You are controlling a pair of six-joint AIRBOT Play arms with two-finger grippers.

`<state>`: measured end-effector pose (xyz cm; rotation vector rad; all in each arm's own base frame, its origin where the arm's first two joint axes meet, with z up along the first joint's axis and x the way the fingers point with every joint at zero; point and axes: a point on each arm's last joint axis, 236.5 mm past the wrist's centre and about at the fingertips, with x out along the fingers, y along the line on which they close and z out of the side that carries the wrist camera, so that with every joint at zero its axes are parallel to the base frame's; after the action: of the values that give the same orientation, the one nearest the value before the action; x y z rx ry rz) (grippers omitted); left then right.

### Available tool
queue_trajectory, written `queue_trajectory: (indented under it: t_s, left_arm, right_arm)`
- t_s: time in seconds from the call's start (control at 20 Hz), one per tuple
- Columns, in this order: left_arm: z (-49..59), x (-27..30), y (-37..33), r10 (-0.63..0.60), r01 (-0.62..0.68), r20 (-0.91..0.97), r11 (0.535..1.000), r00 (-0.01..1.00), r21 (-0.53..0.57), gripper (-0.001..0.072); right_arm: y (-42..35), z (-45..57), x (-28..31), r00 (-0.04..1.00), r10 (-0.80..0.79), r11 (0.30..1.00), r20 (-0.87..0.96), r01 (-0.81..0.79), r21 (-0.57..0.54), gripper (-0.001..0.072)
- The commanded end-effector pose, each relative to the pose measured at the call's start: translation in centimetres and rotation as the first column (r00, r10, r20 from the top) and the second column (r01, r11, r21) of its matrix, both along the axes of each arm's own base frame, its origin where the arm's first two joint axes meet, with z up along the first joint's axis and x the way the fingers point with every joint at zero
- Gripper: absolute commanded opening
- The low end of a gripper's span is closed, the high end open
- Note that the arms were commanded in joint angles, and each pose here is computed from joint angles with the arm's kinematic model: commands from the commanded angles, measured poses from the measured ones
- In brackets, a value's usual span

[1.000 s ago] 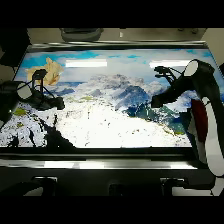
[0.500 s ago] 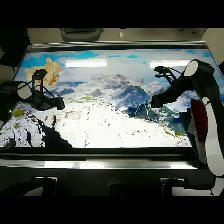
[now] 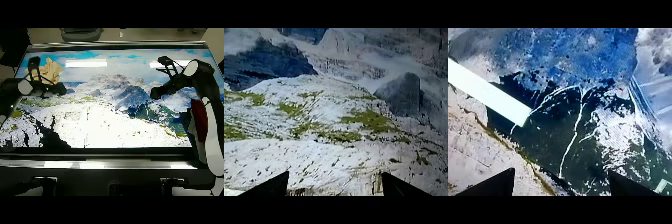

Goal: Fold the shirts.

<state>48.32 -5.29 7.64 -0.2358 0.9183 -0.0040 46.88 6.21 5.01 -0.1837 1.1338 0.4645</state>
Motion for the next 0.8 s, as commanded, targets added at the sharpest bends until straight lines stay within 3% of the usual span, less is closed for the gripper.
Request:
queue_trajectory:
  t_s: [0.0,0.1,0.25,0.3,0.4,0.45,0.5,0.75]
  left_arm:
    - [1.7,8.2,5.1,0.187,-0.172,0.105,0.975,0.977,-0.14,0.0718]
    - [0.2,12.5,9.3,0.331,-0.308,0.029,0.903,0.943,-0.3,0.0718]
    - [-4.3,15.9,14.8,0.525,-0.512,-0.13,0.698,0.841,-0.5,0.0713]
    - [-6.3,16.0,16.2,0.578,-0.574,-0.188,0.611,0.794,-0.546,0.0634]
    - [-9.1,16.3,17.7,0.628,-0.614,-0.221,0.519,0.746,-0.594,0.0624]
    - [-10.0,16.4,18.0,0.642,-0.622,-0.222,0.504,0.734,-0.599,0.0639]
    - [-10.7,16.7,18.1,0.649,-0.624,-0.217,0.5,0.729,-0.6,0.0708]
    - [-11.2,19.2,17.4,0.681,-0.587,-0.138,0.489,0.719,-0.646,0.072]
  right_arm:
    - [0.0,0.7,1.9,0.996,-0.024,1.0,0.081,0.023,0.011,0.0672]
    - [0.1,0.5,1.3,0.998,-0.017,1.0,0.058,0.016,0.01,0.0672]
    - [0.2,0.2,0.7,1.0,-0.009,1.0,0.029,0.008,0.013,0.0672]
    - [0.2,0.2,0.6,1.0,-0.007,1.0,0.023,0.006,0.013,0.0672]
    - [0.3,0.1,0.4,1.0,-0.005,1.0,0.018,0.005,0.013,0.0672]
    - [0.3,0.1,0.5,1.0,-0.006,1.0,0.019,0.005,0.013,0.0672]
    - [0.3,0.1,0.4,1.0,-0.005,1.0,0.018,0.005,0.014,0.0672]
    - [0.8,0.1,0.0,1.0,0.002,0.999,-0.003,-0.002,0.035,0.0672]
